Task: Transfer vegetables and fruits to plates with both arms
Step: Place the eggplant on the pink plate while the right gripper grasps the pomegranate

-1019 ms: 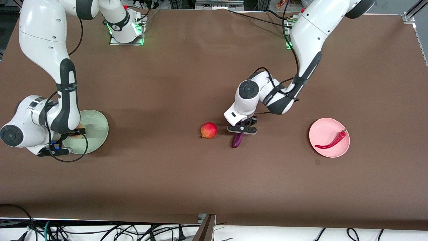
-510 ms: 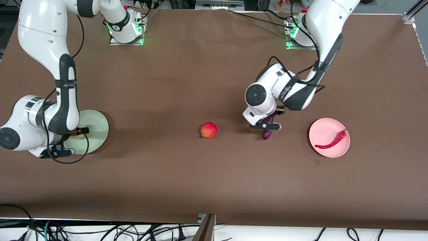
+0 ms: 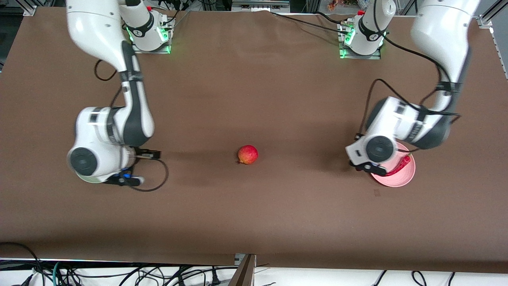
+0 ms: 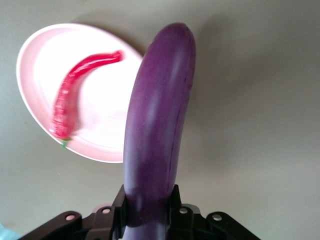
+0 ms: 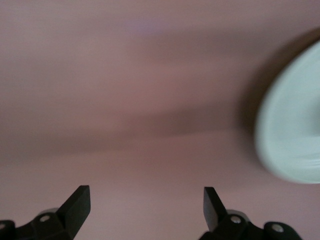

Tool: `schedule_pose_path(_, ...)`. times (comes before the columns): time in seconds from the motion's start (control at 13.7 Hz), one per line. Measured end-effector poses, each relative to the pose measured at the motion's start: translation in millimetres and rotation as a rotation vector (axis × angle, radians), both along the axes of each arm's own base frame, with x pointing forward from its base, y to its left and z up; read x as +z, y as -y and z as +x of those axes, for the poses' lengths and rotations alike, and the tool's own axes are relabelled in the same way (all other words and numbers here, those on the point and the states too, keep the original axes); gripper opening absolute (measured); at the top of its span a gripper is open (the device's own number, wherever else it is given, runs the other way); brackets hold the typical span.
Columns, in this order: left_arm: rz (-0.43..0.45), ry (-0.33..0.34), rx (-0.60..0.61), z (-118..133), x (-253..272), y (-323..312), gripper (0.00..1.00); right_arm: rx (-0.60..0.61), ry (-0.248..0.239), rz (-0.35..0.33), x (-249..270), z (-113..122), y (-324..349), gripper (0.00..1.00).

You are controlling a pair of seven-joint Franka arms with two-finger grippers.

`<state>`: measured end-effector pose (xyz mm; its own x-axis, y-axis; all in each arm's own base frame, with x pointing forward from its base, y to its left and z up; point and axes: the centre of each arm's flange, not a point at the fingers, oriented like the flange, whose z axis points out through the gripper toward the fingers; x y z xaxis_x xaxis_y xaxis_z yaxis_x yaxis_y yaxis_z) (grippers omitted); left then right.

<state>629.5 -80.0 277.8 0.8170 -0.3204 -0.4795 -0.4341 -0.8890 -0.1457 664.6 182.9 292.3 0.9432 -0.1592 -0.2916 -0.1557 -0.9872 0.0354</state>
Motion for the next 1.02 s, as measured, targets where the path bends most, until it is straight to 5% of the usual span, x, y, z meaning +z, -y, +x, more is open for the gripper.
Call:
schedule_pose_path(0.22,-0.133,0.011,-0.081,16.0,-1.5,-78.1,0.35,-0.176,0.08,0.092,6.3,-10.1,-82.7,1.0)
schedule_pose_path(0.51,-0.226,-0.014,-0.07,14.8,-20.3,-92.5,0.4,-0.367,0.226,0.108,11.3,-33.5,-181.2,1.0)
schedule_pose_path(0.95,-0.235,-0.011,-0.078,15.6,-22.0,-87.6,0.99,-0.489,0.356,0.148,-43.0,-66.4,-264.2,1.0)
schedule_pose_path(1.02,-0.244,-0.003,-0.08,17.1,-18.2,-84.1,1.0,-0.499,0.364,0.149,-51.5,-67.8,-267.1,1.0)
